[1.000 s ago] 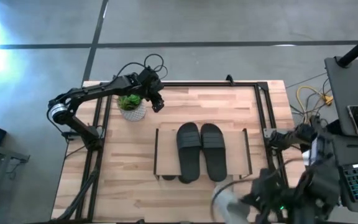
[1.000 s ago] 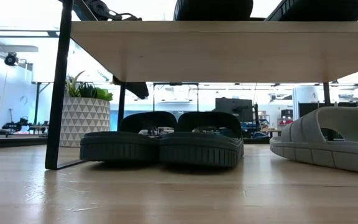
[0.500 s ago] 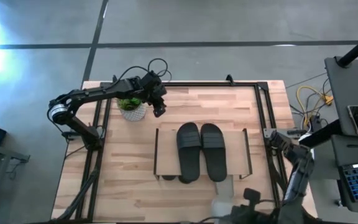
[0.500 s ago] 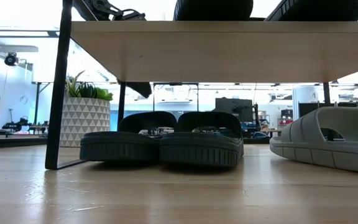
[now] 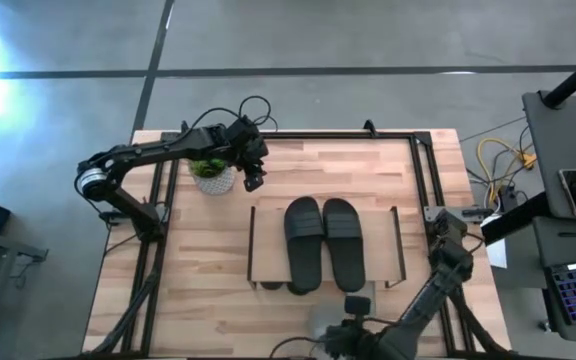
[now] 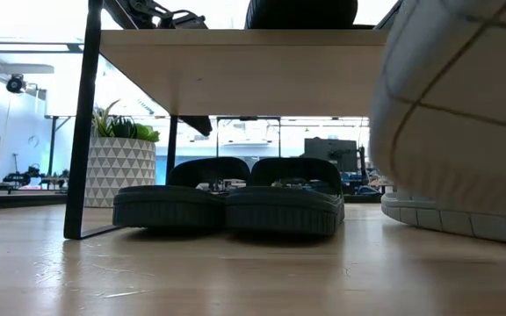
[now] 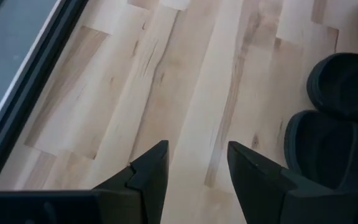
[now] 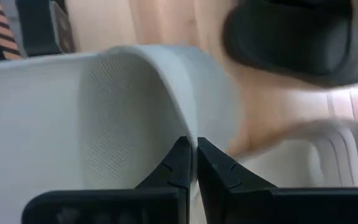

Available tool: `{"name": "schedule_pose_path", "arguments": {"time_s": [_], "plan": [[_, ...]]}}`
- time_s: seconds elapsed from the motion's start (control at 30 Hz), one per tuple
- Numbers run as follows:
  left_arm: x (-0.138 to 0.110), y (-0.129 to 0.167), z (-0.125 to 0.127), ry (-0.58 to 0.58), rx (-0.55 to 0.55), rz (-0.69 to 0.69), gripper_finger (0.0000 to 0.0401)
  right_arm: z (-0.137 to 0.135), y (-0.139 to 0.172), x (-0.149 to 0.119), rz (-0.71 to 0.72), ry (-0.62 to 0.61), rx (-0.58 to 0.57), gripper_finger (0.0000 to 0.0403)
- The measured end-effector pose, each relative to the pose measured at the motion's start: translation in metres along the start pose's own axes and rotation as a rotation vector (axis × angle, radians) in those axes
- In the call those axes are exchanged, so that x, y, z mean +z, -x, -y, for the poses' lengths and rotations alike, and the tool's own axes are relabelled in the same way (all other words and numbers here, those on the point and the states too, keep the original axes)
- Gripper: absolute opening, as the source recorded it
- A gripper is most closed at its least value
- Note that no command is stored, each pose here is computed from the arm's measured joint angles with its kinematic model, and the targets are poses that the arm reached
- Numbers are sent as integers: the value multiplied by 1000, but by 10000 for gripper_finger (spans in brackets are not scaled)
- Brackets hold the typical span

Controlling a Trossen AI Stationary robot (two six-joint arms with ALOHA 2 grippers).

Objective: Pick and place slides into the shelf
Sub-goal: Put the gray slide under the shelf

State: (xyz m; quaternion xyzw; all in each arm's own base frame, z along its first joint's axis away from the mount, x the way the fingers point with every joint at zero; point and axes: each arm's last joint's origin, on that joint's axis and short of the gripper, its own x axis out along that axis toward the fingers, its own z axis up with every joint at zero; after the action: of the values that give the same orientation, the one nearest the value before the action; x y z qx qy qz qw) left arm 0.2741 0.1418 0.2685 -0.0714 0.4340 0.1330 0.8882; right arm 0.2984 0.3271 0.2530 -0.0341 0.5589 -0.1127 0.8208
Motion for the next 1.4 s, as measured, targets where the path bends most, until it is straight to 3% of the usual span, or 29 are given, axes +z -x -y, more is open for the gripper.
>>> {"name": "schedule_pose_path", "arguments": {"time_s": [0.17,0.33,0.67,1.0,1.4], "plan": [[-3,2,1,1,-4,-24,150,-2,-28,3,-44,54,-62,9],[-4,3,1,-2,-6,-42,150,-4,-55,1,-84,32,-116,9],[-3,14,2,-60,-1,-5,150,-5,-72,-3,-103,-53,-192,19],[2,60,22,-109,-12,153,150,13,-85,-3,-113,-65,-348,65],[-5,120,52,-120,-76,339,150,11,-77,-5,-135,-86,-322,114]]}}
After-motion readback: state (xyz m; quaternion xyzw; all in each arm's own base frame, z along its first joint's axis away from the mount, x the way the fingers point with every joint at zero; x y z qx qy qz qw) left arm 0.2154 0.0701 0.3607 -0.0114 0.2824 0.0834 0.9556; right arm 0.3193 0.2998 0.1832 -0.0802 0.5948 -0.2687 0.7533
